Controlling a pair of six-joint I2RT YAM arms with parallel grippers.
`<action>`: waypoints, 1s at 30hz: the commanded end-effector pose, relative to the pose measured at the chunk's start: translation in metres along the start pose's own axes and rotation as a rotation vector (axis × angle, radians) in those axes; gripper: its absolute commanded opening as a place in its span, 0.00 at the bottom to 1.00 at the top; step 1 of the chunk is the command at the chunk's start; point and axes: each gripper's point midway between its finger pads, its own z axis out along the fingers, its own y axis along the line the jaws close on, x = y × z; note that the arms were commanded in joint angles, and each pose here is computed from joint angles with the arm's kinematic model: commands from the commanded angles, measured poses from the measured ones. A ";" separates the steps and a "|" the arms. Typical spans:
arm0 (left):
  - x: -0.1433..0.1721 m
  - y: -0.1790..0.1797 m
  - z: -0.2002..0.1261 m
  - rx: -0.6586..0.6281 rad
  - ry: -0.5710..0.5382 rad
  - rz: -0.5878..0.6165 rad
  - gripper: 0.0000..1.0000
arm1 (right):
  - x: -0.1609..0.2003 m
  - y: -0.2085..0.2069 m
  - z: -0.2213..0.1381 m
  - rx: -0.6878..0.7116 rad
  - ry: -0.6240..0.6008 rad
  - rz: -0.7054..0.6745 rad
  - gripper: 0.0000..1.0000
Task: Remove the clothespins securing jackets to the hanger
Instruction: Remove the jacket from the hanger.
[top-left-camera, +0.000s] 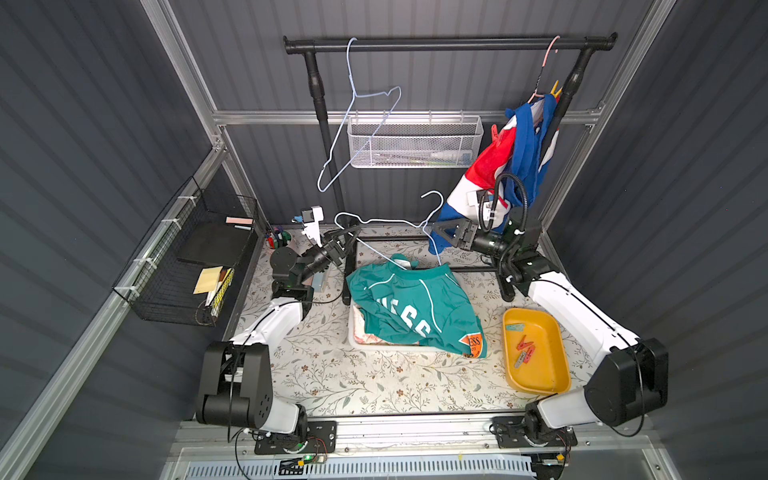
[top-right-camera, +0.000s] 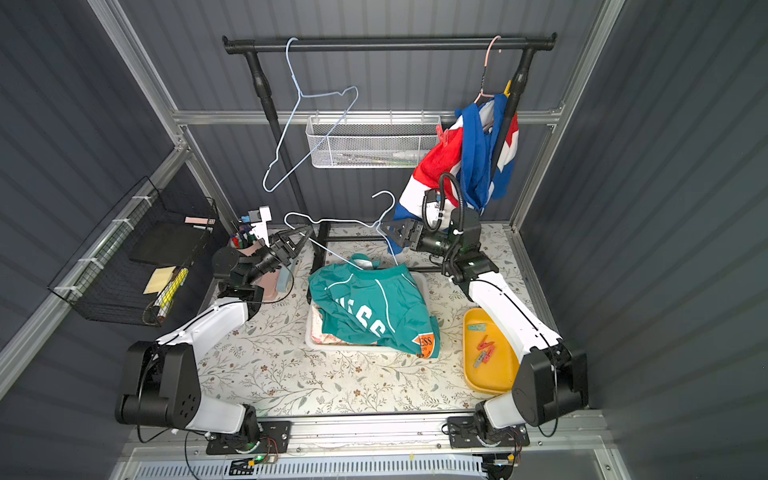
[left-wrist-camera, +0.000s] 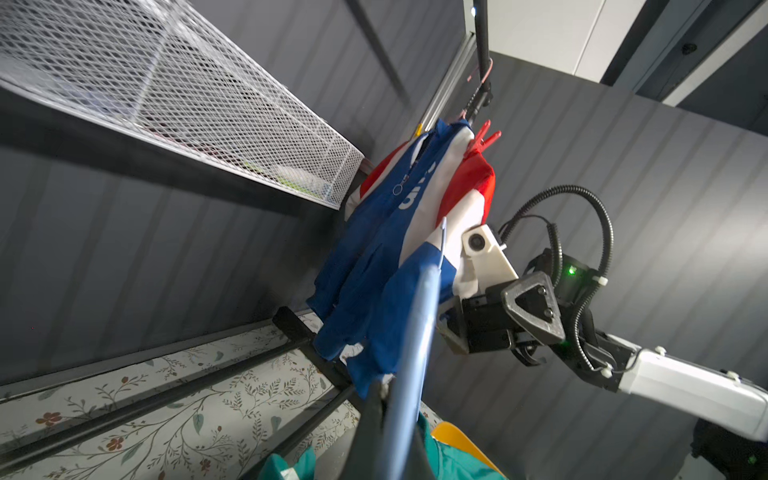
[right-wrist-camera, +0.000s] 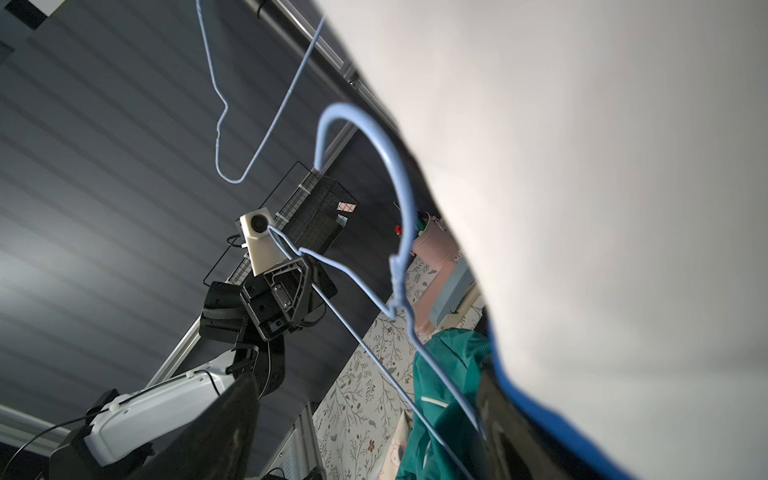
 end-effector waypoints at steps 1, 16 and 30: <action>-0.046 -0.008 -0.018 -0.031 -0.127 0.030 0.00 | 0.000 -0.002 -0.014 0.094 -0.018 -0.032 0.88; -0.092 -0.016 -0.066 -0.125 -0.202 -0.095 0.00 | 0.035 -0.055 0.005 0.103 0.097 0.034 0.99; -0.087 -0.012 -0.068 -0.128 -0.201 -0.146 0.00 | 0.052 -0.035 0.016 -0.183 0.167 0.147 0.79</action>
